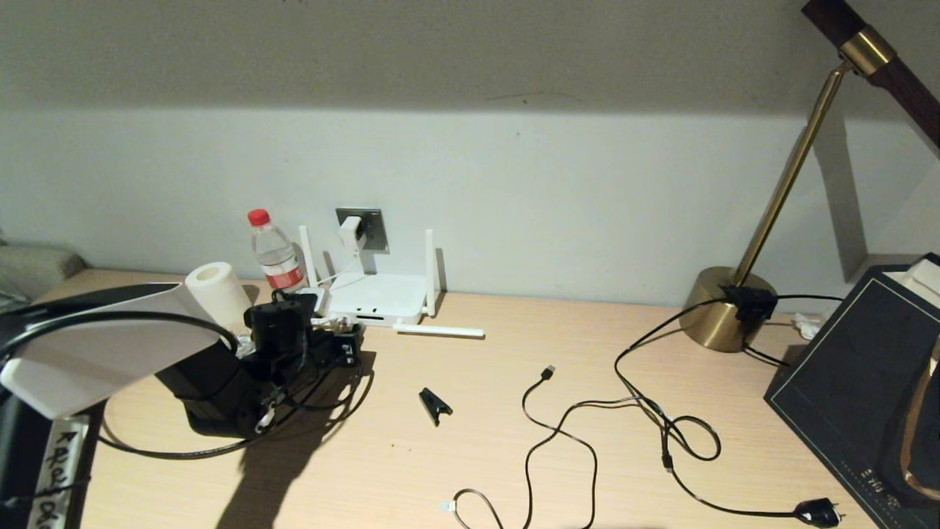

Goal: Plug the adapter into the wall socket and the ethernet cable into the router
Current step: Align cable and router interface

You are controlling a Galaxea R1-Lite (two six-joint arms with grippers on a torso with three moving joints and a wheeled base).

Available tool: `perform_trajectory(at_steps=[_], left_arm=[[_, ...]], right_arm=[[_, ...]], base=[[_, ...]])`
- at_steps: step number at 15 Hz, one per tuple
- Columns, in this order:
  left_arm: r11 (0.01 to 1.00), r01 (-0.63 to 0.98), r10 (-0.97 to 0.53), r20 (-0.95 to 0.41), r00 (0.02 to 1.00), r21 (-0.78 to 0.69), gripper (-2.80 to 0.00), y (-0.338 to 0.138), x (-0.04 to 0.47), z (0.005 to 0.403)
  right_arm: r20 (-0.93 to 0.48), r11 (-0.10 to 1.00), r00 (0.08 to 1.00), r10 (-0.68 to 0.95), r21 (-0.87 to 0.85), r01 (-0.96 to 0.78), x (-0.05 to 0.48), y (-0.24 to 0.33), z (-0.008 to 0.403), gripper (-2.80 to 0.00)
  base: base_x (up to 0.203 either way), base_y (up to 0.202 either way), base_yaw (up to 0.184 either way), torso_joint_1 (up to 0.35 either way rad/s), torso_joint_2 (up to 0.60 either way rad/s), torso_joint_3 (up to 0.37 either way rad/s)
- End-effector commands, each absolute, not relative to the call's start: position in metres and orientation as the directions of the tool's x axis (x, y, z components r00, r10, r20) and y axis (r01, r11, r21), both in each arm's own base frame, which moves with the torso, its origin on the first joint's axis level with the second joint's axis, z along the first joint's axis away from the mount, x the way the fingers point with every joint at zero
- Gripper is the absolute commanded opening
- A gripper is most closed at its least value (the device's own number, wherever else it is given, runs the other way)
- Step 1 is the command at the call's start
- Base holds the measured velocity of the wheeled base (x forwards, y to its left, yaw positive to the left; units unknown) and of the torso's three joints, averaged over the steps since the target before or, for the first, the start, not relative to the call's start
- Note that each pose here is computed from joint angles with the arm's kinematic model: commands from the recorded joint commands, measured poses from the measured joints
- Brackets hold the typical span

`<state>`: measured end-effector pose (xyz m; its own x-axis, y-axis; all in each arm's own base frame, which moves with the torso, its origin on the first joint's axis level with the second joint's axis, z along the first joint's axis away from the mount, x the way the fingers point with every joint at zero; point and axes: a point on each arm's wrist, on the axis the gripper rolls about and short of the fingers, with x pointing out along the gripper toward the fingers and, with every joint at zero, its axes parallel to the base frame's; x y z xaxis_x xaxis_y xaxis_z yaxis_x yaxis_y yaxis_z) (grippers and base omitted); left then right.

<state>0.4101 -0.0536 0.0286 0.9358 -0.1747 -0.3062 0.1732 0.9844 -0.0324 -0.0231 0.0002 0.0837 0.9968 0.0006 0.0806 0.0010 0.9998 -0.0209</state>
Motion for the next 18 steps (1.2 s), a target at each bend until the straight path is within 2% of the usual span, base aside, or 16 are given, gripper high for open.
perform_trajectory(at_steps=[1, 18], left_arm=[[0.984, 0.174, -0.176, -0.302, 0.937, -0.033, -2.8, -0.0538, 0.4105, 0.0284], [0.985, 0.167, -0.169, -0.285, 0.944, -0.031, -2.8, -0.0528, 0.4135, 0.033]], right_arm=[[0.051, 1.0, 0.999, 0.002, -0.022, 0.0, -0.0207, 0.0002, 0.0757, -2.8], [0.051, 1.0, 0.999, 0.002, -0.022, 0.0, -0.0207, 0.0002, 0.0757, -2.8]], base=[[0.0, 0.0, 0.0, 0.0, 0.0, 0.0], [0.0, 0.0, 0.0, 0.0, 0.0, 0.0]])
